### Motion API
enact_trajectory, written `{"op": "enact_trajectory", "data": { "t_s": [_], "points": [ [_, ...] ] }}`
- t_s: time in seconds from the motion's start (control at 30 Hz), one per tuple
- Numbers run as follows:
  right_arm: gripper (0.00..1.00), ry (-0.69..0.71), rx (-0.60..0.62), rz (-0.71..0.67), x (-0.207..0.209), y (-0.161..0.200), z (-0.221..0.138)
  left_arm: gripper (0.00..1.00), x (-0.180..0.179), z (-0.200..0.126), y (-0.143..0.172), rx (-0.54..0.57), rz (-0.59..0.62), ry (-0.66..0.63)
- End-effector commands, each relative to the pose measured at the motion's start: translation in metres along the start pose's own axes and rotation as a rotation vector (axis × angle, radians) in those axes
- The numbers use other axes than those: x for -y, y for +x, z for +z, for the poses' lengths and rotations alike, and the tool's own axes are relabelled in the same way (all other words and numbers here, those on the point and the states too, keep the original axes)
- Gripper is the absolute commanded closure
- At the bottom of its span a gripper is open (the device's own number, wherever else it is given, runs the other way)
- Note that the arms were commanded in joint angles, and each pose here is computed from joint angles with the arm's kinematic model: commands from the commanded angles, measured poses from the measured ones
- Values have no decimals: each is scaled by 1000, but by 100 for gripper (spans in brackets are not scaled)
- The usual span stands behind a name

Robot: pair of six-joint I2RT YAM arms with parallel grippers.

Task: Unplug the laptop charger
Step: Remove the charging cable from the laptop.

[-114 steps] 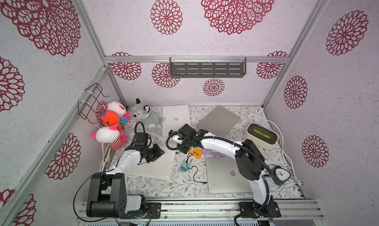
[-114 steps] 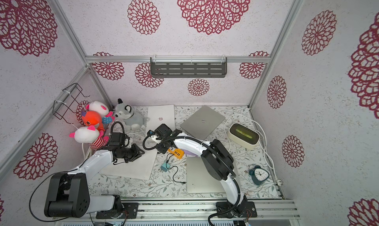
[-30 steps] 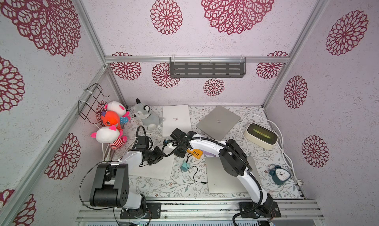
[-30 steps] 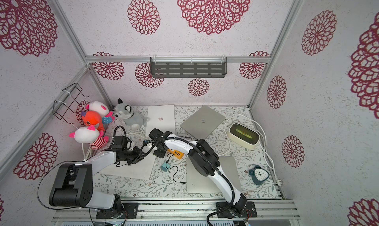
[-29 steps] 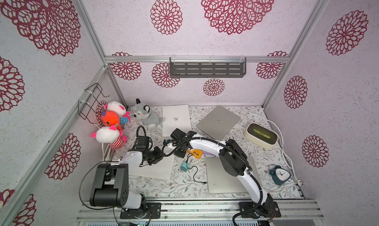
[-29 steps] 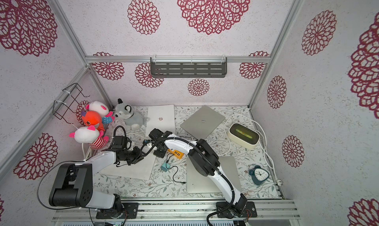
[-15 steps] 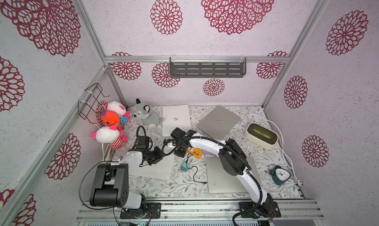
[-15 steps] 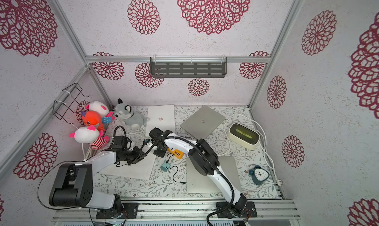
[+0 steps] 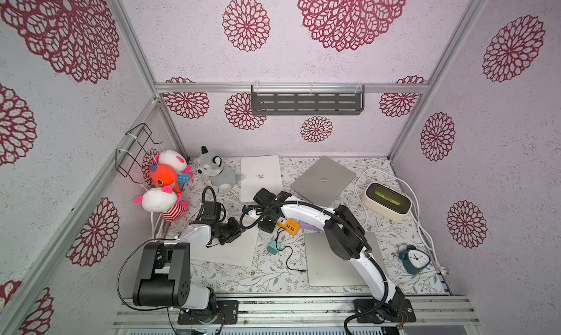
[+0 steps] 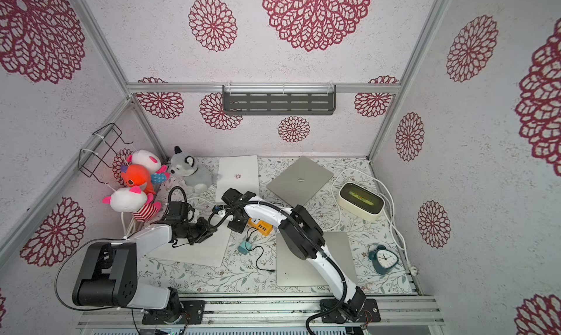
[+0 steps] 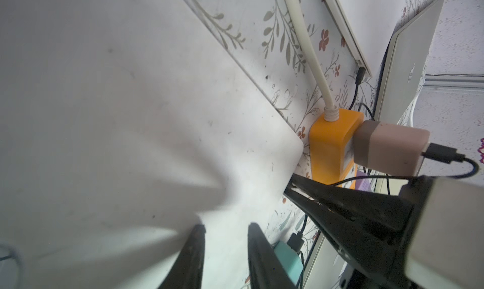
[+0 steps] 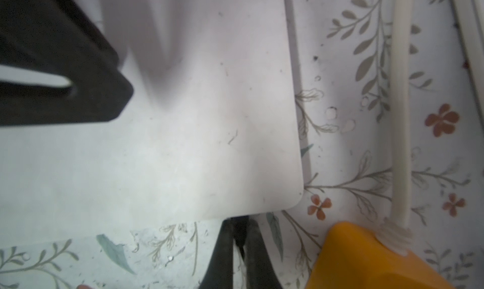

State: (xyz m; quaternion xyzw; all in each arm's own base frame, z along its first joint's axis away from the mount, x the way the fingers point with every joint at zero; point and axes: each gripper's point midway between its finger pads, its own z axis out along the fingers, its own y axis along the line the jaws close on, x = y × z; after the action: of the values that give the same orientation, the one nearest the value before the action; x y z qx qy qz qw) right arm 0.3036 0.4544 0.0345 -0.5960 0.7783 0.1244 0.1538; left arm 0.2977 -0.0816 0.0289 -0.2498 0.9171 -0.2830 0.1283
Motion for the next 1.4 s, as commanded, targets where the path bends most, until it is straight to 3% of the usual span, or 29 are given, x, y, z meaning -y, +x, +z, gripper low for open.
{"op": "enact_trajectory", "data": {
  "t_s": [0.0, 0.3, 0.73, 1.17, 1.37],
  "points": [
    [91, -14, -18, 19, -2, 2, -2, 68, -18, 5, 9, -27, -37, -54],
    [91, 92, -115, -54, 14, 20, -3, 68, -18, 5, 9, -28, -38, -53],
    [91, -40, -48, 7, -13, 7, -6, 68, -19, 5, 11, -30, -39, -59],
    [92, -1, -82, 47, -6, 12, -2, 68, -20, 5, 12, -28, -40, -61],
    [92, 27, -100, -64, -2, 21, -4, 68, -20, 5, 12, -30, -38, -59]
  ]
}}
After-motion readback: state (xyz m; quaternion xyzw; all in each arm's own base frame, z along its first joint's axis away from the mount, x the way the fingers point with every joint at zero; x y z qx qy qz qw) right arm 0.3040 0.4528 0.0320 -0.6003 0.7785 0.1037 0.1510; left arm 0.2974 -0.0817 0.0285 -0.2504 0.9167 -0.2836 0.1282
